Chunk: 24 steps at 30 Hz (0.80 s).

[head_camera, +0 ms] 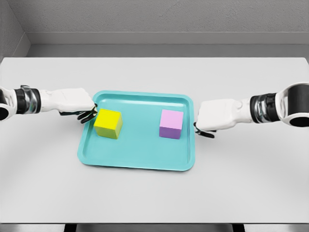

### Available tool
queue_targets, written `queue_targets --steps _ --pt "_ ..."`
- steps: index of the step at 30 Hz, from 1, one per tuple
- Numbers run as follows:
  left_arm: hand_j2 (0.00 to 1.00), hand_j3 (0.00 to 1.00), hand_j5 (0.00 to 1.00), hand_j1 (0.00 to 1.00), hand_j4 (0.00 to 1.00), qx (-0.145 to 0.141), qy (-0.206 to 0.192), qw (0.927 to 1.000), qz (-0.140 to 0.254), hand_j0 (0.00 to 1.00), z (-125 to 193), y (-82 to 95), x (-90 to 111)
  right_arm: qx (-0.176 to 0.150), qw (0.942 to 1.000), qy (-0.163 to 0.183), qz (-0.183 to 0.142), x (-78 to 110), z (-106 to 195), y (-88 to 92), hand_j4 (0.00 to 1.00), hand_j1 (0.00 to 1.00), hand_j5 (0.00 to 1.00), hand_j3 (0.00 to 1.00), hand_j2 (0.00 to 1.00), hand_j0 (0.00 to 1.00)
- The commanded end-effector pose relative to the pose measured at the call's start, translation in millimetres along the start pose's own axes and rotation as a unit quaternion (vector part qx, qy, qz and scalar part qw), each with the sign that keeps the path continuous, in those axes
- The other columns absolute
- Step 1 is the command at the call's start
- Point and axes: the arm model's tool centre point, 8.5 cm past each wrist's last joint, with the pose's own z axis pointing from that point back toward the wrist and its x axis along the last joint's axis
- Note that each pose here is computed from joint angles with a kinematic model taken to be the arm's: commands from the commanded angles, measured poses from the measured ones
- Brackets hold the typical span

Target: Push two cubes

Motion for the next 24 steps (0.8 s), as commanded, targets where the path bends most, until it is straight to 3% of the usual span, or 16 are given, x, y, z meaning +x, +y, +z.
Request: queue_targets --steps 1,9,13,16,20,24 --pt "0.0 0.0 0.0 0.0 0.0 0.001 -0.002 1.0 0.002 0.0 -2 0.3 1 -0.001 1.0 -0.009 -0.003 3.1 -8 0.0 0.09 0.09 0.09 0.09 0.09 0.09" --pt "0.0 0.0 0.0 0.0 0.0 0.003 -0.014 0.9999 0.004 0.0 -12 -1.1 7 0.009 0.9996 0.015 -0.023 -21.1 -18 7.8 0.09 0.09 0.09 0.09 0.09 0.09" --pt "0.0 0.0 0.0 0.0 0.0 0.007 -0.018 0.9998 0.005 0.0 -17 0.6 10 0.01 0.9998 0.0 -0.019 -15.1 -31 5.2 0.11 0.11 0.11 0.11 0.11 0.11" --pt "0.0 0.0 0.0 0.0 0.0 0.011 0.012 0.9998 0.014 0.0 2 1.9 -9 0.013 0.9998 -0.005 -0.015 -13.9 -34 3.5 0.12 0.12 0.12 0.12 0.12 0.12" --pt "0.0 0.0 0.0 0.0 0.0 0.015 0.005 0.9997 0.017 0.0 -3 2.4 -7 0.01 0.9998 -0.014 -0.011 -10.1 -42 -0.6 0.12 0.12 0.12 0.12 0.12 0.12" --pt "0.0 0.0 0.0 0.0 0.0 -0.009 0.017 0.9998 -0.005 0.0 -7 -3.1 -7 0.017 0.9996 -0.022 -0.002 -6.5 -49 -3.0 0.12 0.12 0.12 0.12 0.12 0.12"
